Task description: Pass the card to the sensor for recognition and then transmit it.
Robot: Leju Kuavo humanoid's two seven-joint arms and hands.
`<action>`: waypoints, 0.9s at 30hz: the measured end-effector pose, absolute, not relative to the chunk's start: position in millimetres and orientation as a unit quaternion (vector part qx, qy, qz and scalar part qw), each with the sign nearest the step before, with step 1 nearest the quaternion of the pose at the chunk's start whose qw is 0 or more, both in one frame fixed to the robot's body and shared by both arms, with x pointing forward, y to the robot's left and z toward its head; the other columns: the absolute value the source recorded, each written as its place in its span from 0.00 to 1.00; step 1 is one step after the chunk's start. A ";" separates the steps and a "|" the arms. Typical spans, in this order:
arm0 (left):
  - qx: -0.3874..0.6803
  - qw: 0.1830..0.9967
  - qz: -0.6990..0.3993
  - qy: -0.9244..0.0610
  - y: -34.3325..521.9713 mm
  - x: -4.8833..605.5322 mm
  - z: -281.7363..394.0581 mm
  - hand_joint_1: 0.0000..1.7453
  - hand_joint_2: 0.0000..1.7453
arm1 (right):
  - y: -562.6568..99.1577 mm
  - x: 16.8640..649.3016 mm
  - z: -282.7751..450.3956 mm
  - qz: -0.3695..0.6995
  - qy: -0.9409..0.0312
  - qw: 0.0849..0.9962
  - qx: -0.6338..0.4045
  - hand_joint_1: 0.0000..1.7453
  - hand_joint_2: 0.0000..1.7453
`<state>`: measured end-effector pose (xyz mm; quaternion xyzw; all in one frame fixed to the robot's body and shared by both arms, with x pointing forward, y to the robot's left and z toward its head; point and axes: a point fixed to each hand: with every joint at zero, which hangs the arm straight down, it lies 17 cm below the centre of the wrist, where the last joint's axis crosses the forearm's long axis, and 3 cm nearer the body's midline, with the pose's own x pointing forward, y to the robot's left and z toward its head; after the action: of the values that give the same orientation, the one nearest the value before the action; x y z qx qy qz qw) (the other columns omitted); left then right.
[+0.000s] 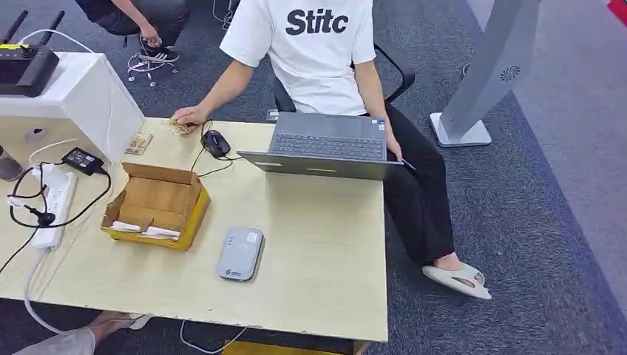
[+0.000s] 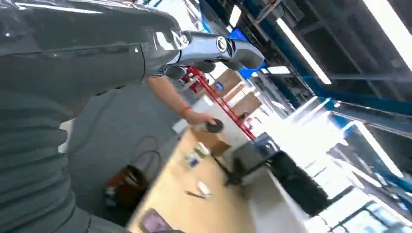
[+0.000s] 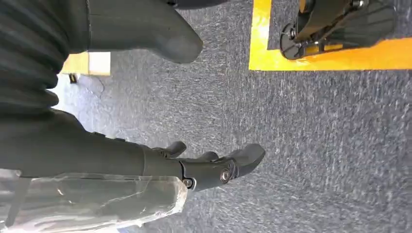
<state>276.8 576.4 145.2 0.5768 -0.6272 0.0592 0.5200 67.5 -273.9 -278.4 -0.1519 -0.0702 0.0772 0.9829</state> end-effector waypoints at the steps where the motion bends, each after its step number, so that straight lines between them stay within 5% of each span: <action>1: 0.571 0.517 0.052 -0.636 568.5 294.8 149.8 0.00 1.00 | -273.4 68.9 -278.3 0.082 -0.071 0.983 -0.151 0.00 1.00; 13: 0.466 0.532 -0.063 -0.705 457.4 466.1 169.2 0.00 1.00 | -272.2 78.6 -277.6 0.114 -0.077 0.980 -0.146 0.00 1.00; 27: 0.432 0.513 -0.154 -0.725 370.2 504.5 173.0 0.00 1.00 | -274.8 81.2 -276.8 0.122 -0.085 0.977 -0.154 0.00 1.00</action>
<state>504.5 370.2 173.0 0.4324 -0.7252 -0.1540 0.5132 81.2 -274.8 -276.8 -0.1535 -0.0850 0.1220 0.9769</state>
